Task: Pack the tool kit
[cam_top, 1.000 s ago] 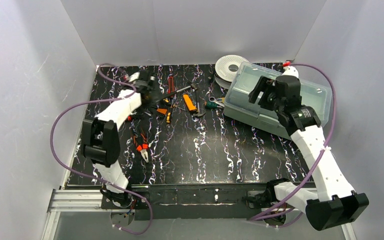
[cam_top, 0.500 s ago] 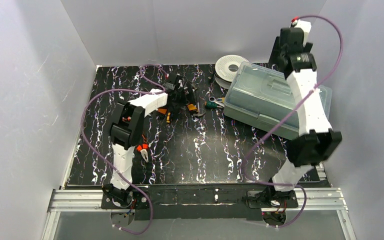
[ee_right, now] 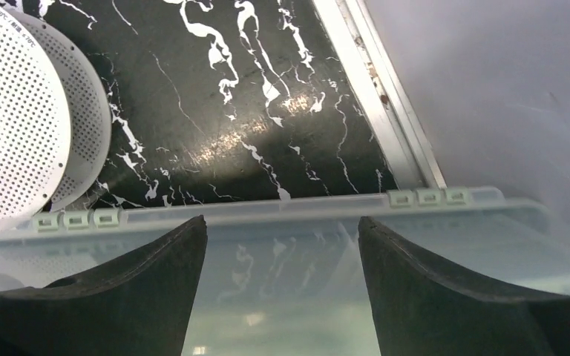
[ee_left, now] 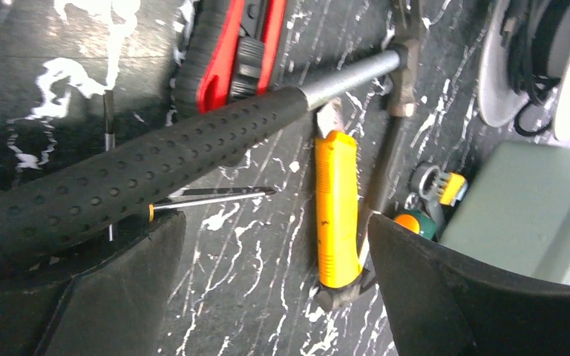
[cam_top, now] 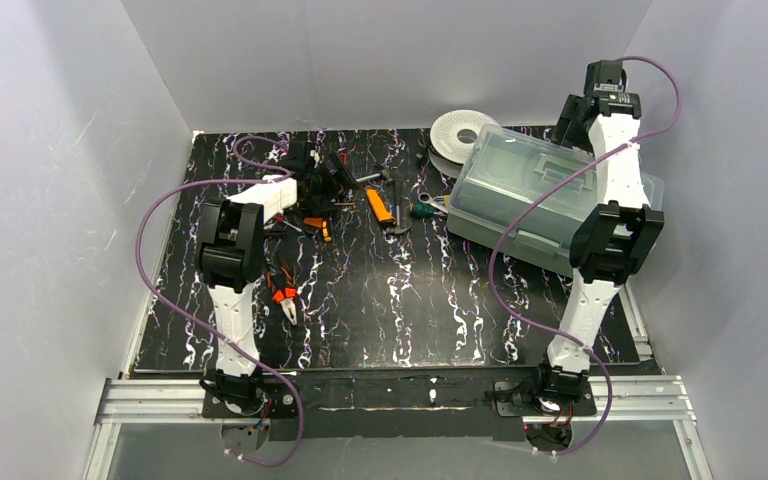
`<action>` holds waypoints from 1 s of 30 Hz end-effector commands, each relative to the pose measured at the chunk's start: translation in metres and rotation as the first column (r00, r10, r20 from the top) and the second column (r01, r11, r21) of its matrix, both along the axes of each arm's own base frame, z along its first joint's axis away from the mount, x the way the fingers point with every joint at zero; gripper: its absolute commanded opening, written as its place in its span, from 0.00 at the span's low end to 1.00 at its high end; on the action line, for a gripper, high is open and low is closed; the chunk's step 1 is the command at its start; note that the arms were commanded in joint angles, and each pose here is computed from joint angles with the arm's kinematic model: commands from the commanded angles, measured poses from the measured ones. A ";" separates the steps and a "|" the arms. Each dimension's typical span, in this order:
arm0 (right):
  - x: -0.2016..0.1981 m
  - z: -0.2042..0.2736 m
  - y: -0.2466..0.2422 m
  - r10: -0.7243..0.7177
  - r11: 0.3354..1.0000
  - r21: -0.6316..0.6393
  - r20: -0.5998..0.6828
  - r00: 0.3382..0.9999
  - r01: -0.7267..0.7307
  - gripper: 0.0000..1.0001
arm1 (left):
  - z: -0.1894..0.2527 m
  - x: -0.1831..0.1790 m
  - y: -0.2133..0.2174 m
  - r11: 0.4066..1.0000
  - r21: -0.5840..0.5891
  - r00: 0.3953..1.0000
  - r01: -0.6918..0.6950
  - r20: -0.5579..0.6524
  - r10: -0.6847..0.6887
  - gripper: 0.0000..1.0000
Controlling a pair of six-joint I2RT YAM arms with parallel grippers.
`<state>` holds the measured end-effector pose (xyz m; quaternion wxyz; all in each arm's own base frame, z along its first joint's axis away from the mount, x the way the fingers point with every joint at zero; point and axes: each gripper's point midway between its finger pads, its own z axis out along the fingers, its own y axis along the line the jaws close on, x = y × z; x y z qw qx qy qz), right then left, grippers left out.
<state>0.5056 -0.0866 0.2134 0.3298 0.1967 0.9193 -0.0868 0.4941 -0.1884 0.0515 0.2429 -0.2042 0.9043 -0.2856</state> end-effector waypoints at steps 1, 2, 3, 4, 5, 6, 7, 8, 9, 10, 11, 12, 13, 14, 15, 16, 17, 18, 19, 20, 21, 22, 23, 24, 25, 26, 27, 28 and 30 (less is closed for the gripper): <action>-0.043 -0.019 0.041 0.083 0.981 0.180 -0.088 0.993 -0.066 0.81 | 0.017 -0.007 0.014 0.989 0.150 1.000 -0.002 0.018 -0.001 0.93; -0.049 -0.022 0.050 0.104 0.972 0.219 -0.069 0.992 -0.087 0.80 | 0.025 -0.012 0.000 0.985 0.169 0.998 0.038 0.034 -0.044 0.93; -0.056 -0.024 0.056 0.114 0.964 0.246 -0.051 0.992 -0.098 0.80 | 0.034 -0.018 -0.015 0.979 0.187 0.995 0.078 0.048 -0.088 0.93; -0.063 -0.025 0.061 0.120 0.958 0.265 -0.025 0.992 -0.109 0.80 | 0.042 -0.024 -0.029 0.972 0.207 0.989 0.114 0.067 -0.130 0.93; -0.070 -0.017 0.064 0.118 0.957 0.266 0.012 0.993 -0.117 0.79 | 0.052 -0.034 -0.045 0.963 0.225 0.981 0.151 0.087 -0.174 0.93; -0.079 -0.015 0.063 0.091 0.962 0.258 0.022 0.996 -0.093 0.78 | 0.057 -0.047 -0.064 0.951 0.243 0.971 0.190 0.099 -0.219 0.93; -0.085 -0.013 0.063 0.072 0.967 0.240 0.046 0.996 -0.081 0.78 | 0.060 -0.059 -0.077 0.943 0.247 0.962 0.223 0.102 -0.254 0.94; -0.090 -0.012 0.063 0.066 0.972 0.219 0.075 0.995 -0.080 0.78 | 0.064 -0.072 -0.091 0.936 0.239 0.952 0.259 0.103 -0.289 0.94; -0.094 -0.011 0.064 0.054 0.974 0.213 0.102 0.993 -0.075 0.78 | 0.067 -0.086 -0.104 0.930 0.226 0.942 0.290 0.103 -0.319 0.94; -0.100 -0.011 0.065 0.041 0.974 0.218 0.120 0.992 -0.066 0.78 | 0.065 -0.103 -0.114 0.922 0.217 0.934 0.322 0.089 -0.347 0.94; -0.104 -0.011 0.065 0.027 0.973 0.222 0.134 0.991 -0.057 0.78 | 0.066 -0.117 -0.123 0.914 0.213 0.925 0.346 0.087 -0.371 0.94; -0.107 -0.012 0.067 0.016 0.972 0.230 0.141 0.990 -0.049 0.78 | 0.068 -0.130 -0.130 0.908 0.211 0.918 0.361 0.088 -0.386 0.94; -0.110 -0.012 0.068 0.012 0.970 0.239 0.147 0.989 -0.048 0.78 | 0.068 -0.143 -0.132 0.903 0.219 0.915 0.369 0.087 -0.395 0.94; -0.114 -0.012 0.069 -0.001 0.968 0.248 0.147 0.989 -0.036 0.78 | 0.070 -0.154 -0.132 0.904 0.221 0.915 0.366 0.095 -0.393 0.94; -0.118 -0.013 0.068 -0.020 0.968 0.252 0.137 0.990 -0.016 0.78 | 0.072 -0.162 -0.128 0.908 0.225 0.918 0.354 0.104 -0.383 0.95; -0.123 -0.012 0.065 -0.053 0.969 0.248 0.131 0.990 0.019 0.79 | 0.076 -0.170 -0.121 0.915 0.223 0.923 0.336 0.115 -0.367 0.95; -0.129 -0.010 0.058 -0.109 0.970 0.231 0.122 0.987 0.079 0.79 | 0.078 -0.178 -0.112 0.931 0.210 0.941 0.298 0.098 -0.324 0.95; -0.136 -0.006 0.050 -0.161 0.969 0.209 0.116 0.980 0.135 0.80 | 0.080 -0.186 -0.100 0.944 0.216 0.958 0.250 0.085 -0.273 0.96; -0.139 -0.001 0.045 -0.179 0.969 0.194 0.129 0.975 0.152 0.81 | 0.081 -0.198 -0.091 0.952 0.208 0.968 0.223 0.070 -0.242 0.97; -0.141 0.002 0.044 -0.182 0.970 0.190 0.146 0.972 0.153 0.81 | 0.082 -0.208 -0.083 0.960 0.203 0.976 0.193 0.065 -0.210 0.97; -0.143 0.007 0.043 -0.191 0.969 0.189 0.169 0.967 0.158 0.81 | 0.082 -0.217 -0.073 0.967 0.200 0.982 0.159 0.065 -0.175 0.98; -0.144 0.009 0.043 -0.192 0.969 0.191 0.188 0.963 0.156 0.81 | 0.082 -0.224 -0.064 0.972 0.198 0.988 0.124 0.066 -0.139 0.98; -0.144 0.012 0.044 -0.188 0.969 0.198 0.209 0.960 0.146 0.81 | 0.085 -0.228 -0.057 0.976 0.195 0.991 0.097 0.077 -0.114 0.98; -0.144 0.014 0.045 -0.187 0.969 0.203 0.220 0.958 0.142 0.81 | 0.091 -0.232 -0.050 0.978 0.194 0.990 0.079 0.098 -0.099 0.98; -0.145 0.015 0.046 -0.184 0.969 0.204 0.222 0.958 0.139 0.81 | 0.097 -0.234 -0.050 0.979 0.184 0.986 0.090 0.119 -0.113 0.96; -0.145 0.014 0.045 -0.185 0.969 0.203 0.215 0.959 0.142 0.81 | 0.103 -0.240 -0.060 0.976 0.154 0.975 0.151 0.138 -0.172 0.93; -0.146 0.013 0.045 -0.189 0.969 0.199 0.205 0.960 0.148 0.81 | 0.109 -0.244 -0.071 0.969 0.134 0.961 0.208 0.157 -0.228 0.91; -0.146 0.012 0.044 -0.190 0.969 0.194 0.199 0.961 0.151 0.81 | 0.112 -0.252 -0.084 0.957 0.119 0.947 0.263 0.157 -0.280 0.91; -0.146 0.010 0.042 -0.194 0.970 0.186 0.191 0.962 0.158 0.81 | 0.114 -0.273 -0.115 0.914 0.084 0.902 0.397 0.147 -0.405 0.91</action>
